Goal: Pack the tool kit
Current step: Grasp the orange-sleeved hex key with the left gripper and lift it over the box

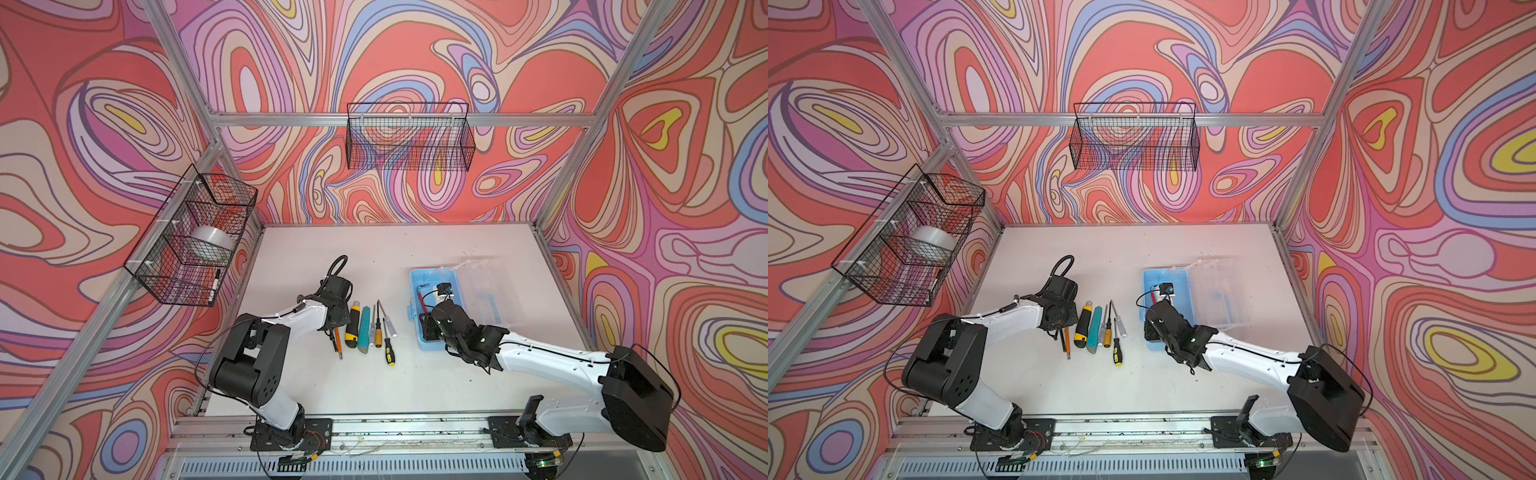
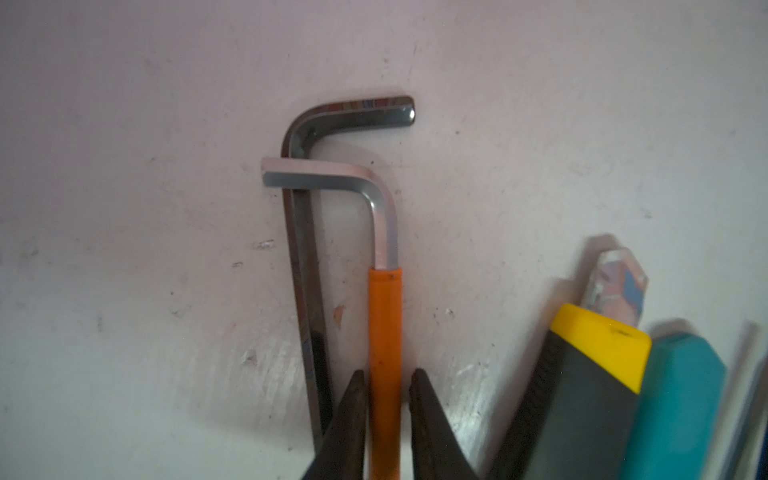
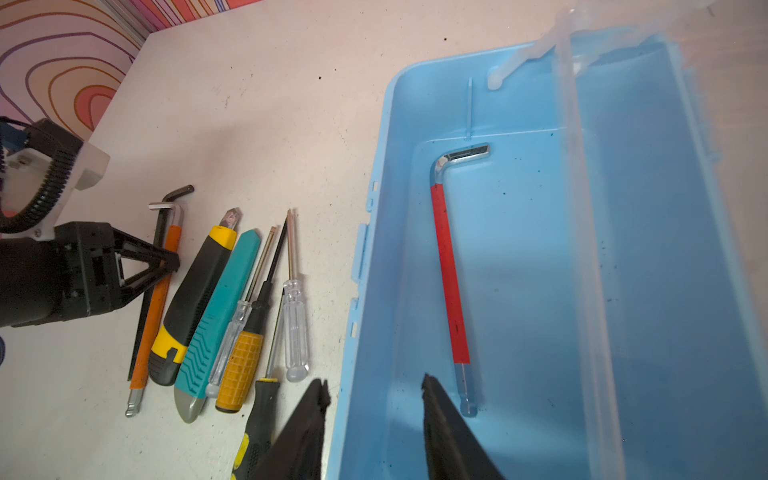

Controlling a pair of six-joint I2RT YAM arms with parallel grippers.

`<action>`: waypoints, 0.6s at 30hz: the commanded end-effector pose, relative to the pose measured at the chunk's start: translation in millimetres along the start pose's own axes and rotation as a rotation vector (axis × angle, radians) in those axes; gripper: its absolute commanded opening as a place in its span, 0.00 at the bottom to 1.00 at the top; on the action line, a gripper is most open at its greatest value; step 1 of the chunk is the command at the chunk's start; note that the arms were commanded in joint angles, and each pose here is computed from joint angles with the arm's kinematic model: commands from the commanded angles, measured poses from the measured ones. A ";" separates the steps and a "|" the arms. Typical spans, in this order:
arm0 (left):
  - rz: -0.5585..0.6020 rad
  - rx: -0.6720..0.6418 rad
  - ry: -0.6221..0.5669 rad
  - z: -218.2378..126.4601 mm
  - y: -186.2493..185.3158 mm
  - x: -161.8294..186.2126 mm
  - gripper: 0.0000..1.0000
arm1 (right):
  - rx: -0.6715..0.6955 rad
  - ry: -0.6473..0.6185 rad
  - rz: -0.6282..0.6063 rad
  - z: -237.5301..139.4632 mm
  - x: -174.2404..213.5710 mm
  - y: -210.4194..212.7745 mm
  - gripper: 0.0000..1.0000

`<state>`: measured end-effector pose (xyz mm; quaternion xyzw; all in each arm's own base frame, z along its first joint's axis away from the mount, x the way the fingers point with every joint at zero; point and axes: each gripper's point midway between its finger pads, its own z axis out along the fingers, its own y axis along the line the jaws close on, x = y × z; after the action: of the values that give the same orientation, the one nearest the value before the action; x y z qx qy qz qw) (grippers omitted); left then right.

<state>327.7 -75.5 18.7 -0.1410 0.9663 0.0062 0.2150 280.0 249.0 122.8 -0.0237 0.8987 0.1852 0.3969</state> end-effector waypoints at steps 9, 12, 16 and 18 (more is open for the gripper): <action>0.039 -0.057 0.073 -0.8 10.5 26.9 0.18 | -0.012 -0.022 0.004 -4.3 -1.8 0.4 0.40; 0.036 -0.058 0.067 -0.2 10.8 26.5 0.16 | -0.011 -0.012 0.000 -2.1 0.9 0.3 0.40; 0.047 -0.056 0.072 0.6 8.9 25.3 0.14 | -0.007 -0.014 0.004 -0.3 2.9 -1.4 0.40; 0.049 -0.053 0.074 0.9 8.2 25.5 0.12 | -0.007 -0.012 0.003 0.3 3.4 -1.5 0.40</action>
<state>322.6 -80.6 18.4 -0.1292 0.9687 0.0103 0.2119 279.8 248.6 127.6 -0.0202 0.8932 0.1948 0.4047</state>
